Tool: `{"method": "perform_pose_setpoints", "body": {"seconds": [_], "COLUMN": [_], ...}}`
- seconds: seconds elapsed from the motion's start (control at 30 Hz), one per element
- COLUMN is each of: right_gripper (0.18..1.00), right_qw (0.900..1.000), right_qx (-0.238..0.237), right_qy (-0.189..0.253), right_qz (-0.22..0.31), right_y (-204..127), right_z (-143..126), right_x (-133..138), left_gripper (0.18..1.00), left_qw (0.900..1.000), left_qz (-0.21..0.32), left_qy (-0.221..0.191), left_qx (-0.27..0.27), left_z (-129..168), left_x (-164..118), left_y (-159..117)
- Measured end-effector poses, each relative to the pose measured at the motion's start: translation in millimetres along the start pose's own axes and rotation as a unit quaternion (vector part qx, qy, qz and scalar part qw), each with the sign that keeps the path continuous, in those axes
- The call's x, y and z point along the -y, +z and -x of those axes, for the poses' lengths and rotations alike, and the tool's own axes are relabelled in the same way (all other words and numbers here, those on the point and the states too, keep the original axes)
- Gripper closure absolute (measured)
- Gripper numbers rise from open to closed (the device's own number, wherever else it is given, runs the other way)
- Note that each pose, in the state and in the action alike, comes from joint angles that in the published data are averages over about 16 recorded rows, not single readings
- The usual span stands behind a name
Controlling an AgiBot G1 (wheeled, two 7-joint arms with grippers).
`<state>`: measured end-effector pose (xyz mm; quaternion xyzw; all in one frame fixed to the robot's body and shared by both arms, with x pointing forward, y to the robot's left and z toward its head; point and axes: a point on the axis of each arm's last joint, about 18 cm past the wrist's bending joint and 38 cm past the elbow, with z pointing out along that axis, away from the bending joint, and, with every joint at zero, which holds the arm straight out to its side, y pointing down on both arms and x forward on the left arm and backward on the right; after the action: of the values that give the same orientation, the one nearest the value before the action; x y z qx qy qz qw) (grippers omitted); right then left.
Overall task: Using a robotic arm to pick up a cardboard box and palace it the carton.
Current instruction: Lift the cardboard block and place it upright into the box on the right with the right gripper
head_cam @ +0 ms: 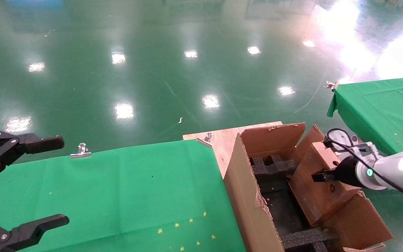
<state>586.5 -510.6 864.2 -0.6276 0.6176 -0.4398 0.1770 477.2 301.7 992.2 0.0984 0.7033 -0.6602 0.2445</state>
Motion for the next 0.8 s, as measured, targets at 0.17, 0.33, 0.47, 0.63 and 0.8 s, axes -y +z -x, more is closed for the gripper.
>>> {"method": "perform_pose_setpoints", "body": {"seconds": [0.17, 0.33, 0.47, 0.63, 0.8], "right_gripper": [0.876, 0.877, 0.879, 0.882, 0.886], "right_qw": [1.000, 1.000, 1.000, 1.000, 0.999], "right_qx": [0.002, 0.006, 0.008, 0.009, 0.009], "right_qy": [-0.002, -0.003, -0.004, -0.005, -0.004], "right_qz": [0.007, 0.015, 0.021, 0.028, 0.036], "right_y": [7.3, 15.3, 22.8, 34.7, 49.2], "right_z": [9.1, 18.8, 26.1, 34.1, 39.7], "right_x": [-6.8, -14.3, -20.5, -28.1, -34.5], "left_gripper": [0.183, 0.183, 0.183, 0.183, 0.183], "left_qw": [1.0000, 1.0000, 1.0000, 1.0000, 1.0000], "left_qz": [0.000, 0.000, 0.000, 0.000, 0.000], "left_qy": [0.000, 0.000, 0.000, 0.000, 0.000], "left_qx": [0.000, 0.000, 0.000, 0.000, 0.000], "left_z": [0.0, 0.0, 0.0, 0.0, 0.0], "left_x": [0.0, 0.0, 0.0, 0.0, 0.0], "left_y": [0.0, 0.0, 0.0, 0.0, 0.0]}}
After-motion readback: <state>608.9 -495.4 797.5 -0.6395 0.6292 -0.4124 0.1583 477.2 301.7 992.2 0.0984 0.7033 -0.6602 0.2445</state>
